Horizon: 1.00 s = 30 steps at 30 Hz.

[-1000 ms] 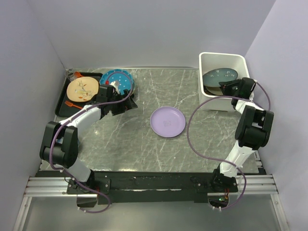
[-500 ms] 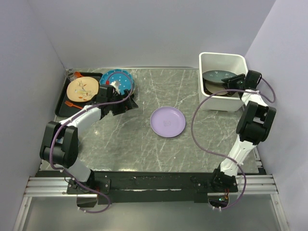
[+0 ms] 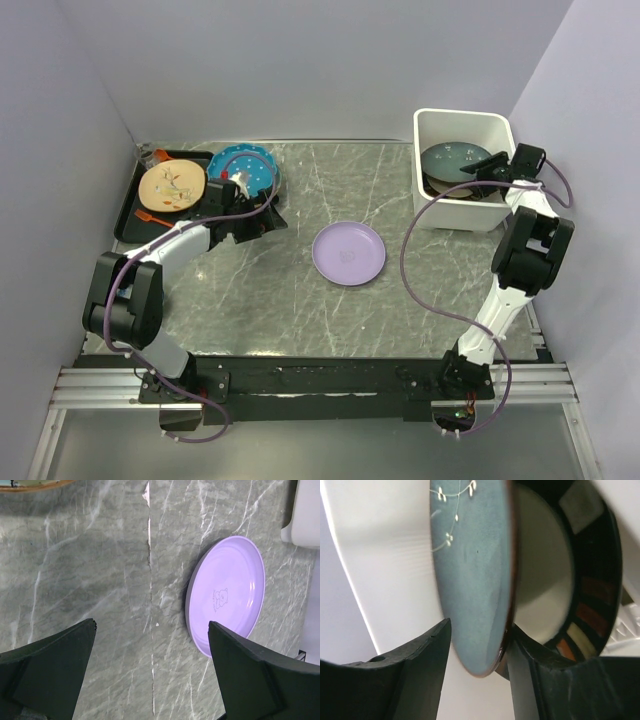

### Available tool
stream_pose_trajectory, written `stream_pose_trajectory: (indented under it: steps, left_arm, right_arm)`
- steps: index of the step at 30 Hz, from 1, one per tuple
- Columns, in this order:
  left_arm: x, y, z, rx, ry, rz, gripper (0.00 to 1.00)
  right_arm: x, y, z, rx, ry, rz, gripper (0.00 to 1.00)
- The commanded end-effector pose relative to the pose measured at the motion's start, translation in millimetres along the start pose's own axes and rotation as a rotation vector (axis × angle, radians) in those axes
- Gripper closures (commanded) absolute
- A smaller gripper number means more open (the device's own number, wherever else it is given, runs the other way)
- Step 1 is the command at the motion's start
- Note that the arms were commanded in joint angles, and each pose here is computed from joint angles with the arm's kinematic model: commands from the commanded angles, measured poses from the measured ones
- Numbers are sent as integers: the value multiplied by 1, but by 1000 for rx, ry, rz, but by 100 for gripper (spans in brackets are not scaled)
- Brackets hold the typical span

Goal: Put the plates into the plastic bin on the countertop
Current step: Place the plate in the plastic bin.

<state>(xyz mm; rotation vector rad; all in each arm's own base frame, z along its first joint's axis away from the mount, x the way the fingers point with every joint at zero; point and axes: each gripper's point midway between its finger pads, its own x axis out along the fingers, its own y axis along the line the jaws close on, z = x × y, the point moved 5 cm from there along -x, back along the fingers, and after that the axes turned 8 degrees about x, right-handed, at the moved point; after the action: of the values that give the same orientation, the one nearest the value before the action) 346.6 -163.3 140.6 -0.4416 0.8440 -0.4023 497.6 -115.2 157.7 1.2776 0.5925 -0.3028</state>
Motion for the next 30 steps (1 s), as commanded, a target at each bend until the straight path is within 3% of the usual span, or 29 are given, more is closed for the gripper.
stream_pose_trajectory:
  steps: [1,13,22,30]
  left_arm:
    - [-5,-8,8,39,-40,-45,1]
    - [-5,-11,9,46,-41,-62,1]
    - [-2,-11,8,46,-33,-77,1]
    - [1,-12,8,48,-21,-81,1]
  right_arm:
    - [4,-13,-9,26,103,-63,44]
    - [1,-69,-9,11,193,-233,37]
    - [-27,-64,1,-98,81,-314,25]
    - [-39,-77,0,-192,58,-434,23]
